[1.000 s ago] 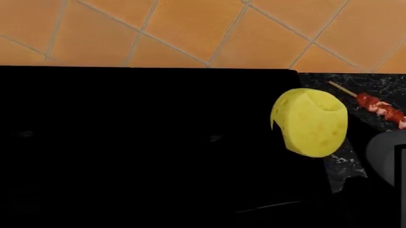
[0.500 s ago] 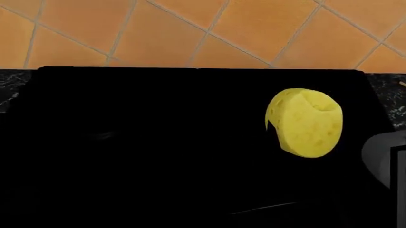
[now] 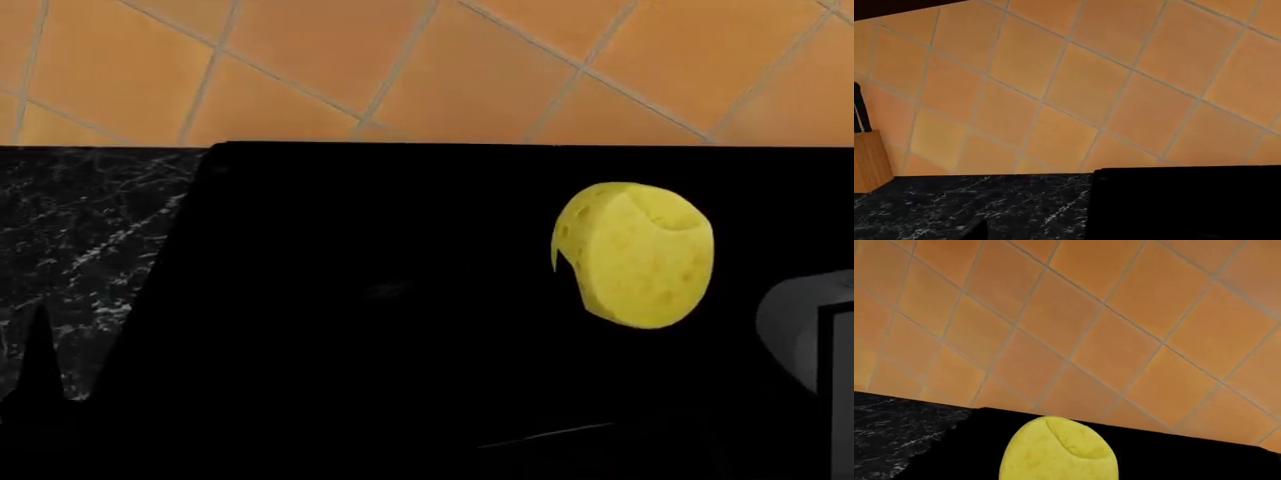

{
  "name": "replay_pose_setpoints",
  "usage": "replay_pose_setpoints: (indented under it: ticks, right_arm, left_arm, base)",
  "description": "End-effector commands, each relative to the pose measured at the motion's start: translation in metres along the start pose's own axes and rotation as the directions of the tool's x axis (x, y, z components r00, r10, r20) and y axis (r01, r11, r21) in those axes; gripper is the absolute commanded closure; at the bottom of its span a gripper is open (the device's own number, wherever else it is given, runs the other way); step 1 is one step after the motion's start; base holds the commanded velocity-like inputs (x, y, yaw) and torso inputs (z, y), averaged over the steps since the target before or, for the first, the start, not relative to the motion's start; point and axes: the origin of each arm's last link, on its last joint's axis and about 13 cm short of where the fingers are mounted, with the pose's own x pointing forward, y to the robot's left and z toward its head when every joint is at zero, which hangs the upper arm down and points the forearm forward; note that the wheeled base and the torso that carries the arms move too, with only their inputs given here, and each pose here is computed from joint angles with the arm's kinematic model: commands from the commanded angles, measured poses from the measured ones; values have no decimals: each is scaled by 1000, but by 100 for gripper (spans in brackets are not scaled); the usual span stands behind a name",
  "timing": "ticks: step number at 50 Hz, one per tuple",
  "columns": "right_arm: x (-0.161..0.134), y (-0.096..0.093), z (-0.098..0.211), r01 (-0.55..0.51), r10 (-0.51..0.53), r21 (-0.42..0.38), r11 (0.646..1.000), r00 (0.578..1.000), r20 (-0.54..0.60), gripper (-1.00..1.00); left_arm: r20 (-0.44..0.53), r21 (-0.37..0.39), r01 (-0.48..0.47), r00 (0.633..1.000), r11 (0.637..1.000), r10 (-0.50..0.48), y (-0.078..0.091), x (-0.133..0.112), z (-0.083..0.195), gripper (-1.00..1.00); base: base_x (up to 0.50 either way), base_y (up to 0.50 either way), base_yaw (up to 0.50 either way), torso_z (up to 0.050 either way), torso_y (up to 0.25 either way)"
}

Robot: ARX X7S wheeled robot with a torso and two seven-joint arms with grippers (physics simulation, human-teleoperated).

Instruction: Pick the cheese from the counter and place it in the microwave.

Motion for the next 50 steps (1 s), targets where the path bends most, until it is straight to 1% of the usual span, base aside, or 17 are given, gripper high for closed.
replay_pose_setpoints:
  ticks: [1,4,7,15,24,35,39,44,50]
  right_arm:
    - [3,3,4,-55,58,-43,998,996,67,100]
    - [1,3,4,-59,63,-47,997,996,70,100]
    - [2,2,5,-40,43,-35,999,995,92,100]
    - [0,-1,9,-17,18,-17,1000,994,110,100]
    - [-5,-1,21,-9,12,-21,1000,988,151,100]
    - [-10,-3,39,10,-1,-46,999,980,198,100]
    - [-10,-2,51,12,3,-68,998,977,214,100]
    - [-8,0,56,11,5,-72,997,975,221,100]
    - [-10,1,71,5,18,-87,996,967,253,100]
  left_arm:
    - [-9,-56,57,998,997,-57,-1,0,4,-100]
    - [-10,-57,58,998,997,-59,-2,1,3,-100]
    - [-10,-56,57,998,997,-57,-1,1,4,-100]
    - [-9,-61,59,998,996,-60,-2,1,4,-100]
    - [-7,-59,60,998,996,-61,-2,2,5,-100]
    - [-8,-57,58,998,997,-59,-3,2,3,-100]
    - [-11,-56,57,998,997,-58,-3,2,2,-100]
    - [-12,-62,59,998,996,-60,-3,2,2,-100]
    - [-14,-62,56,998,997,-56,-4,3,2,-100]
  base:
    - [47,484,0,0,0]
    - [42,484,0,0,0]
    - [44,439,0,0,0]
    - [0,0,0,0,0]
    - [0,0,0,0,0]
    - [0,0,0,0,0]
    - [0,0,0,0,0]
    - [0,0,0,0,0]
    - [0,0,0,0,0]
